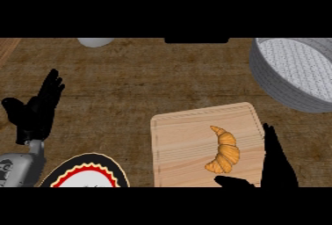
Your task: Pick the croissant from the cutting board and place it in the basket
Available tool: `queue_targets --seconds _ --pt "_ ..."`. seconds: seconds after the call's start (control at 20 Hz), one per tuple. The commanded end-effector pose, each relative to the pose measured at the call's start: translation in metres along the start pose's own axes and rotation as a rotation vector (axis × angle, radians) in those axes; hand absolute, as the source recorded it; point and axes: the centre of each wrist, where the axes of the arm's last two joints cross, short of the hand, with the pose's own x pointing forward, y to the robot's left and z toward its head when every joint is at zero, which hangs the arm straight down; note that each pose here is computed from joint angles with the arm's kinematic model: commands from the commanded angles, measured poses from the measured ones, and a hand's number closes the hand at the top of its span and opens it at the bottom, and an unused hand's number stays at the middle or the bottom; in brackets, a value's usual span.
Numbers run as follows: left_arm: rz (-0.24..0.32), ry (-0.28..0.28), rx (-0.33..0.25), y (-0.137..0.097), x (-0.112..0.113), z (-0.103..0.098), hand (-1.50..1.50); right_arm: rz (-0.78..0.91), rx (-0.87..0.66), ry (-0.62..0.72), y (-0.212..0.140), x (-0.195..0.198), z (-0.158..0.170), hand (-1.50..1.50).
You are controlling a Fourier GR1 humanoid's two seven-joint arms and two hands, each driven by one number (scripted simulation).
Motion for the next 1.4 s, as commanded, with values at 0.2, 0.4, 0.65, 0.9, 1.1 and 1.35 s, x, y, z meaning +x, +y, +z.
queue_targets --seconds 0.2,0.4,0.65,0.9,1.1,1.35 --pt "0.006 -0.008 0.010 -0.009 0.008 0.000 0.00 -0.033 -0.025 -0.010 0.028 0.003 0.013 -1.50" --pt "-0.012 0.013 -0.008 -0.003 0.002 0.001 0.00 -0.009 -0.022 0.003 0.024 -0.005 0.010 -1.50" --pt "0.004 -0.007 0.005 -0.008 0.013 0.011 0.00 -0.030 -0.023 0.024 0.017 0.001 -0.012 -1.50" --pt "-0.005 -0.003 0.013 -0.004 0.013 -0.004 0.00 0.057 -0.002 0.046 0.054 -0.001 0.002 -1.50" --pt "0.024 -0.008 -0.019 -0.003 0.017 0.009 0.00 0.029 -0.023 0.070 0.048 -0.011 -0.017 -1.50" --pt "-0.004 0.000 0.001 -0.003 0.019 0.000 0.00 0.032 -0.003 0.067 0.057 -0.028 -0.033 -1.50"
